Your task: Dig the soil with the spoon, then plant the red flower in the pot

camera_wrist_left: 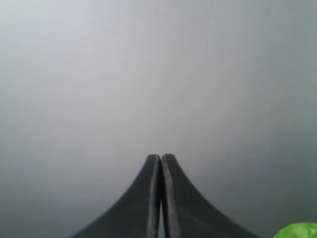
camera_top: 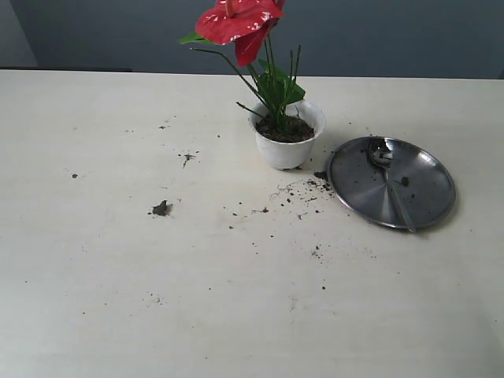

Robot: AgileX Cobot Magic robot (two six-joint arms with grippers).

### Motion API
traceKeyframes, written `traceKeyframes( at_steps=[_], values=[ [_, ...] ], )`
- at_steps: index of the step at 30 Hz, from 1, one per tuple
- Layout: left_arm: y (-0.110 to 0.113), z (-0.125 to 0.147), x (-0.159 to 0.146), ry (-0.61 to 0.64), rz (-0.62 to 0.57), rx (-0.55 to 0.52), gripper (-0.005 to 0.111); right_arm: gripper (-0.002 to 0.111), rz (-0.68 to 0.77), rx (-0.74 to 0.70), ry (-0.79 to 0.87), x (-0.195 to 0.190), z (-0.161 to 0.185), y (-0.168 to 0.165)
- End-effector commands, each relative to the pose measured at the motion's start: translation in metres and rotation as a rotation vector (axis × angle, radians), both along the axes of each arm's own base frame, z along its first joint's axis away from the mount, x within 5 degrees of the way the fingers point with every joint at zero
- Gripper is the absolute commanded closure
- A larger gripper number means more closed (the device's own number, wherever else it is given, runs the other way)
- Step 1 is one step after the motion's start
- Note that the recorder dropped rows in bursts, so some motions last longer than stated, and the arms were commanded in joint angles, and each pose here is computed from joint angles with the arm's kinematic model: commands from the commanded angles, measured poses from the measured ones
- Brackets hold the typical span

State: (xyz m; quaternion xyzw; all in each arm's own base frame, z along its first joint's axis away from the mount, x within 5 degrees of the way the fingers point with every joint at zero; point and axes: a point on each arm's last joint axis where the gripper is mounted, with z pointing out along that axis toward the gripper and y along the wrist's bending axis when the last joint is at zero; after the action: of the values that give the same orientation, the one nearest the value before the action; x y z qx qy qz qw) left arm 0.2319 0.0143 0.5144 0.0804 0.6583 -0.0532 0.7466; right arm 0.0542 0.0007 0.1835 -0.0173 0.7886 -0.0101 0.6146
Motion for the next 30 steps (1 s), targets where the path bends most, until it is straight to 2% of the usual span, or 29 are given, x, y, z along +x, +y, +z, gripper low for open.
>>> traceKeyframes(
  at_steps=[1, 4, 11, 14, 17, 21, 26, 30],
  values=[
    [0.006, -0.014, -0.015, 0.056, 0.108, -0.012, 0.106, 0.109, -0.004, -0.005, -0.015, 0.000, 0.001, 0.000],
    [0.012, -0.027, -0.047, 0.037, 0.249, -0.056, 0.106, 0.109, -0.004, -0.005, -0.015, 0.000, 0.001, 0.000],
    [0.003, -0.049, -0.095, 0.008, 0.255, -0.089, 0.106, 0.109, -0.004, -0.005, -0.015, 0.000, 0.001, 0.000],
    [-0.008, -0.064, -0.111, 0.103, 0.181, -0.095, 0.106, 0.109, -0.004, -0.001, -0.013, 0.000, 0.001, 0.000],
    [-0.013, -0.070, -0.120, 0.144, 0.150, -0.075, 0.106, 0.109, -0.004, -0.001, -0.013, 0.000, 0.001, 0.000],
    [-0.016, -0.065, -0.135, 0.092, 0.151, -0.071, 0.106, 0.109, -0.004, -0.001, -0.013, 0.000, 0.001, 0.000],
    [-0.017, -0.055, -0.145, 0.000, 0.149, -0.175, 0.106, 0.109, -0.004, -0.001, -0.013, 0.000, 0.001, 0.000],
    [-0.015, -0.057, -0.148, 0.006, 0.184, -0.102, 0.106, 0.109, -0.004, -0.001, -0.013, 0.000, 0.001, 0.000]
  ],
)
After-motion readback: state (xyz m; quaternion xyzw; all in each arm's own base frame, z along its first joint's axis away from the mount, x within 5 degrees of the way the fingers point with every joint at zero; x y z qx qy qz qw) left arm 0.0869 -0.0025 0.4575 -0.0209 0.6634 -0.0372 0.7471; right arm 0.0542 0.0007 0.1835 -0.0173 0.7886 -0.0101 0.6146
